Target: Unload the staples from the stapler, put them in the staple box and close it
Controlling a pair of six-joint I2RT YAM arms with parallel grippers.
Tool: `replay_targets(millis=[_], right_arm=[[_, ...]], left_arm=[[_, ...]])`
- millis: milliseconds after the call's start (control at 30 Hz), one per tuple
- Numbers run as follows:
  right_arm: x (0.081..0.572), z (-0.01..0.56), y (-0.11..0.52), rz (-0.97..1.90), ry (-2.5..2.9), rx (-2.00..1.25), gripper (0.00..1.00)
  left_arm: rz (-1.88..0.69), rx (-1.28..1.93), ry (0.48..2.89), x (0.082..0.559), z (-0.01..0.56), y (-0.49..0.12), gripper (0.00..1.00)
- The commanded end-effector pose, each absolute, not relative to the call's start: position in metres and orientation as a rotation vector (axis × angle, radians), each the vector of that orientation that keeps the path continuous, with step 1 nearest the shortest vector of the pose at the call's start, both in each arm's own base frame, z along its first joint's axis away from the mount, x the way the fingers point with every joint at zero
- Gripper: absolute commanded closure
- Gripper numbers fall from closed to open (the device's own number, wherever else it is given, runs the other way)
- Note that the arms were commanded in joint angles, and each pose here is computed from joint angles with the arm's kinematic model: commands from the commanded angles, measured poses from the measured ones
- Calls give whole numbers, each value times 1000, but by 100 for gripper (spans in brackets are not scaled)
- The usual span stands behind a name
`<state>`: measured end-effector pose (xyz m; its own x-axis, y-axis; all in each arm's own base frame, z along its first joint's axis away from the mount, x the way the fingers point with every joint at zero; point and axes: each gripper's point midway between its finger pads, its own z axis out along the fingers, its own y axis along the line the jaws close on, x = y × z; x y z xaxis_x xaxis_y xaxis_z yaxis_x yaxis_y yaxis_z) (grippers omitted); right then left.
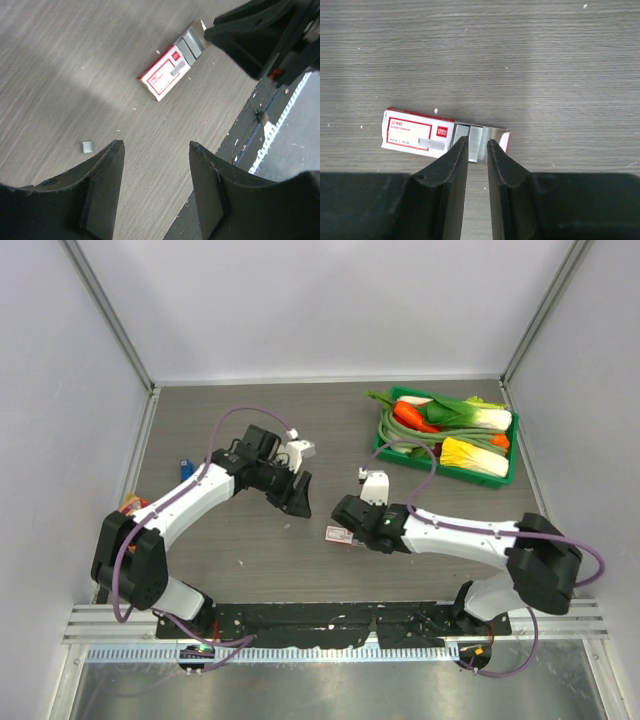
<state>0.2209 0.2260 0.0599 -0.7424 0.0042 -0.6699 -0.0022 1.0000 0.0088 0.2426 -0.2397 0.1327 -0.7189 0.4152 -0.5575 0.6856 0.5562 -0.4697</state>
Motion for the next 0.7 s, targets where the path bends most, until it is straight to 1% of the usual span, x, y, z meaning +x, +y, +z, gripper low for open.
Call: replay_targets(millis=[0,67,100,133,200,233,267,333,367,500,667], right_arm=[[215,75,200,64,2382,102,73],[210,80,195,147,2391,151,73],[207,69,182,137,2414,183,74],[207,73,180,191,2404,215,74],[199,57,169,237,2460,263,74],[201,58,173,305,2451,285,74],[192,52,175,384,2483,283,74],[199,54,175,479,2463,340,74],[194,49,175,522,2488,346,74],[199,45,179,615,2486,388,74],[202,38,185,728,2487,455,74]], left_arm=[[-930,1036,2336,236,128,-257,43],[-923,1056,2339,237,124,-261,43],[-920,1064,2340,238,122,-263,43],[-921,1077,2354,236,116,-267,43],[-899,1109,2355,237,109,-269,44],[-888,1143,2358,233,103,-273,44],[-862,1186,2339,233,99,-273,44],[-789,1248,2321,232,88,-275,44],[-766,1270,2312,232,84,-274,44],[-674,1384,2262,234,67,-272,44],[-605,1442,2252,236,51,-265,46]])
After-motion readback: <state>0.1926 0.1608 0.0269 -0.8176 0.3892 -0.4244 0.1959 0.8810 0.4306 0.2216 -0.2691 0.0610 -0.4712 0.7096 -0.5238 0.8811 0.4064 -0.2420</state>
